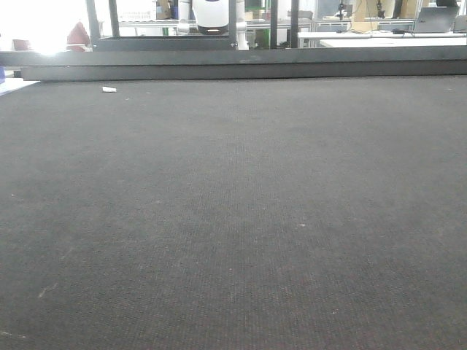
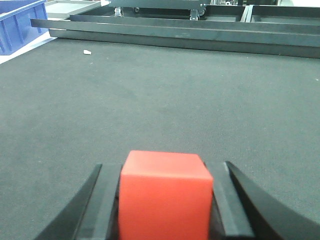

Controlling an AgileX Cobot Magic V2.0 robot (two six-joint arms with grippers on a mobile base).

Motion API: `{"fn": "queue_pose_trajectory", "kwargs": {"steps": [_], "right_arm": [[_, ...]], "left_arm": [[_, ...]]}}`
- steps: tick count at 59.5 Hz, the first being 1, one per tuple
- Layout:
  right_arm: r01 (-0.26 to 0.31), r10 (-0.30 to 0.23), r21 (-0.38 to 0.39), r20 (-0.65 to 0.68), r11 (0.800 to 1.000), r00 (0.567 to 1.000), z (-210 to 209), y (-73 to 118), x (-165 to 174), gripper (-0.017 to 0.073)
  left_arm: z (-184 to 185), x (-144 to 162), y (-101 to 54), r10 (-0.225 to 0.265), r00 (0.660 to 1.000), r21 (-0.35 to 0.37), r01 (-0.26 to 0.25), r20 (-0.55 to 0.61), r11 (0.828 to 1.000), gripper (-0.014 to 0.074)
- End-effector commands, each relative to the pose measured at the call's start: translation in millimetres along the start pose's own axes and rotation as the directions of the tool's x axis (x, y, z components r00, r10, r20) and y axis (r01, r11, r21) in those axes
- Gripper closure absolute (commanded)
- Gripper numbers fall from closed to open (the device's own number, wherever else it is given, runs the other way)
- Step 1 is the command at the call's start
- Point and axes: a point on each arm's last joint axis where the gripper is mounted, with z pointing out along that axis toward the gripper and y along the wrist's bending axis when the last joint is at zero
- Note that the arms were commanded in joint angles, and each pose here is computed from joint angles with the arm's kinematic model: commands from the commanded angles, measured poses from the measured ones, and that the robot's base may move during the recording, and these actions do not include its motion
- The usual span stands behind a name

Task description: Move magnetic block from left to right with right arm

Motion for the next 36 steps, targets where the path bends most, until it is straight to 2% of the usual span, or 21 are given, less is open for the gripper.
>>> {"fn": "queue_pose_trajectory", "kwargs": {"steps": [1, 36], "right_arm": [[0.024, -0.024, -0.003, 0.099, 1.000, 0.995, -2.1, 1.2, -15.0, 0.0407], [0.024, -0.024, -0.003, 0.099, 1.000, 0.995, -2.1, 1.2, -15.0, 0.0407]], "left_arm": [[-1.1, -5.5, -0.2, -0.004, 0.996, 0.004, 0.004, 0.093, 1.000, 0.0710], [-1.1, -5.5, 0.0, -0.004, 0.996, 0.000, 0.004, 0.093, 1.000, 0.0710]]}}
